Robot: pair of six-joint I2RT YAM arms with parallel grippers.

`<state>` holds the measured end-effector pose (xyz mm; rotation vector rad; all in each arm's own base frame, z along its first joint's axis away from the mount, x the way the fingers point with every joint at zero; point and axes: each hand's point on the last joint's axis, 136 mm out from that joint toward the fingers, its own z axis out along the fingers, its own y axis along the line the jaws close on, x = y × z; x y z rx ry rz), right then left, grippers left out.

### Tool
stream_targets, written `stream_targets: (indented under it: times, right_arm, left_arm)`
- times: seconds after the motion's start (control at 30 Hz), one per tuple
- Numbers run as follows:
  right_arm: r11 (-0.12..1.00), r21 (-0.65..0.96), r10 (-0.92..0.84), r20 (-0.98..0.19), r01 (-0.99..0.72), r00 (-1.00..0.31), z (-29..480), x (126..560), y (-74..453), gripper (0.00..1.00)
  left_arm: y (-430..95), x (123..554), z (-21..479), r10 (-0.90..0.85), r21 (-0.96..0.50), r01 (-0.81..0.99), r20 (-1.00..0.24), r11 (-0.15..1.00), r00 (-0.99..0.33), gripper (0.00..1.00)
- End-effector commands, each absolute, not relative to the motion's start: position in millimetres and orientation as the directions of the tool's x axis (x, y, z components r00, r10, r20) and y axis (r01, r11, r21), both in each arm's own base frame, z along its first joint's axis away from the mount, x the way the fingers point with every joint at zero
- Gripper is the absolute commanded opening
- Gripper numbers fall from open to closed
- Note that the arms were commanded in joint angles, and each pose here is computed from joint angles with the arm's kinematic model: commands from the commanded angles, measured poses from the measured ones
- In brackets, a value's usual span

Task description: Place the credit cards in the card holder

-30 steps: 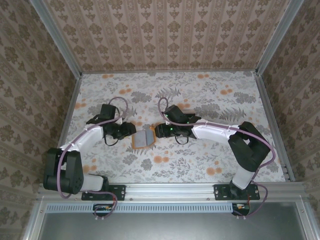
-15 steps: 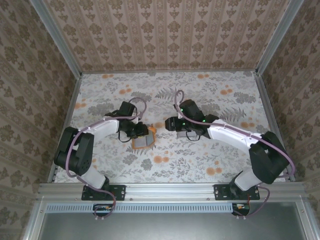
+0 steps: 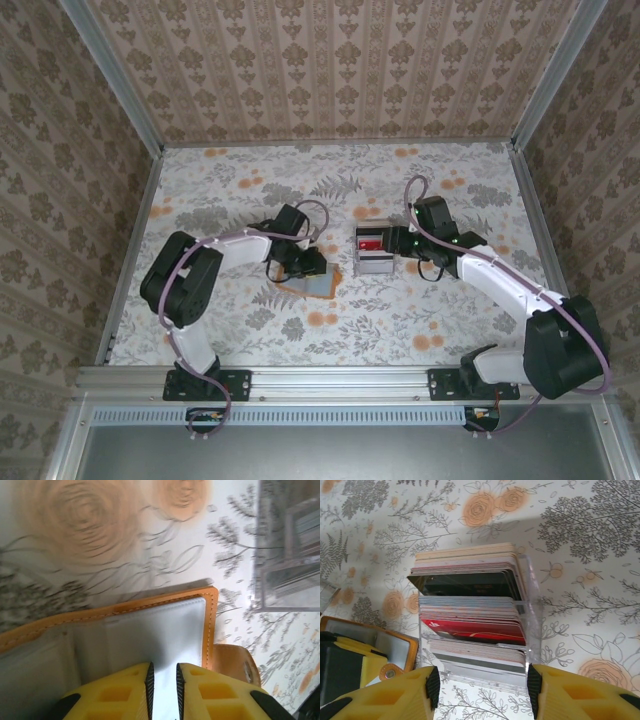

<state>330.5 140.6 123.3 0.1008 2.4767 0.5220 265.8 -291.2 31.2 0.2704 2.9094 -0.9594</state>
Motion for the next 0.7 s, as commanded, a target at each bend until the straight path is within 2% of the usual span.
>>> stream_targets:
  times: [0.0,0.17,0.33,0.67]
  right_arm:
    - [0.923,0.382,0.167,-0.521,-0.053,-0.837,116.4,325.1,137.3,0.53]
    - [0.915,0.39,0.118,-0.507,-0.105,-0.854,115.0,328.7,147.1,0.55]
    - [0.921,0.368,0.068,-0.473,-0.127,-0.879,104.6,333.8,151.1,0.58]
    - [0.945,0.278,-0.015,-0.489,-0.172,-0.872,105.6,346.2,145.6,0.66]
  left_arm:
    - [-299.5,268.1,38.4,0.153,-0.596,0.191,-0.115,0.78,-0.982,0.22]
    - [-291.6,276.9,54.9,0.133,-0.592,0.2,-0.155,0.781,-0.979,0.22]
    - [-289.5,283.2,74.9,0.136,-0.586,0.225,-0.192,0.779,-0.972,0.28]
    - [-292.9,293.0,98.7,0.137,-0.589,0.26,-0.244,0.765,-0.96,0.32]
